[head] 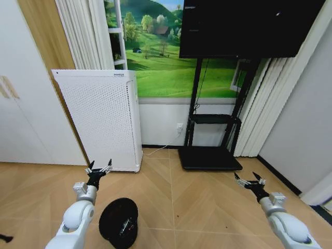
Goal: Pick up the trash bin and place the garbage on the floor into it.
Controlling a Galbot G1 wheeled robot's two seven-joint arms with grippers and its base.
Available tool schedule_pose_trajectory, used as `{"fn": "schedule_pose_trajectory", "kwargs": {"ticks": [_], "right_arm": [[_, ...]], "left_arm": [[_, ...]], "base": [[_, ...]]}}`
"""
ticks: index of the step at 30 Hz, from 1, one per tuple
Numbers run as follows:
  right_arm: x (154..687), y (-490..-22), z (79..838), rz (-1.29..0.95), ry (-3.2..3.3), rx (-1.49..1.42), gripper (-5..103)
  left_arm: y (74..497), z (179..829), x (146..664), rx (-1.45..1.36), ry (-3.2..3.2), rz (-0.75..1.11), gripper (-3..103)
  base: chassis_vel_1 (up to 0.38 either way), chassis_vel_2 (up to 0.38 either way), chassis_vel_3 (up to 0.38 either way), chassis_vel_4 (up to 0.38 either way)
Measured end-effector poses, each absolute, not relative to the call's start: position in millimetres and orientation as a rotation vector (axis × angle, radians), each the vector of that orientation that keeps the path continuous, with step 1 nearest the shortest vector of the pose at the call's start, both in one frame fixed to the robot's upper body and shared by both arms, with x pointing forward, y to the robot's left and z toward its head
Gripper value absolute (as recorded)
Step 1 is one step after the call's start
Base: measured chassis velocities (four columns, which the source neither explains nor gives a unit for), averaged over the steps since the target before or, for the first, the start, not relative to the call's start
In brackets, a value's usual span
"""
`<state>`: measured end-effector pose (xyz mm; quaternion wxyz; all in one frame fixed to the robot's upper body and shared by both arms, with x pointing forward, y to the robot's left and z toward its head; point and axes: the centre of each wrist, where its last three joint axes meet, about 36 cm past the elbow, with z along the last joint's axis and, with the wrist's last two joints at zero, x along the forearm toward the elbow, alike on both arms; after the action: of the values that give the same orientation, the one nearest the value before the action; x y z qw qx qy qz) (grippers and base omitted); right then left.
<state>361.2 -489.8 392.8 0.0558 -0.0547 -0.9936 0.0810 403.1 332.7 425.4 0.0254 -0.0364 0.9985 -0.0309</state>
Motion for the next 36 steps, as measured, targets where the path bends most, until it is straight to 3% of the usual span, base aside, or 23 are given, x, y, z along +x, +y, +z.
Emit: {"fn": "schedule_pose_trajectory", "kwargs": {"ticks": [36], "right_arm": [[361.2,-489.8,392.8,0.246,-3.015,-0.166,100]], "left_arm": [[332.7,425.4,403.1,-0.112,3.087,-0.096,100]], "base": [[0.0,0.0,0.0,0.0]]}}
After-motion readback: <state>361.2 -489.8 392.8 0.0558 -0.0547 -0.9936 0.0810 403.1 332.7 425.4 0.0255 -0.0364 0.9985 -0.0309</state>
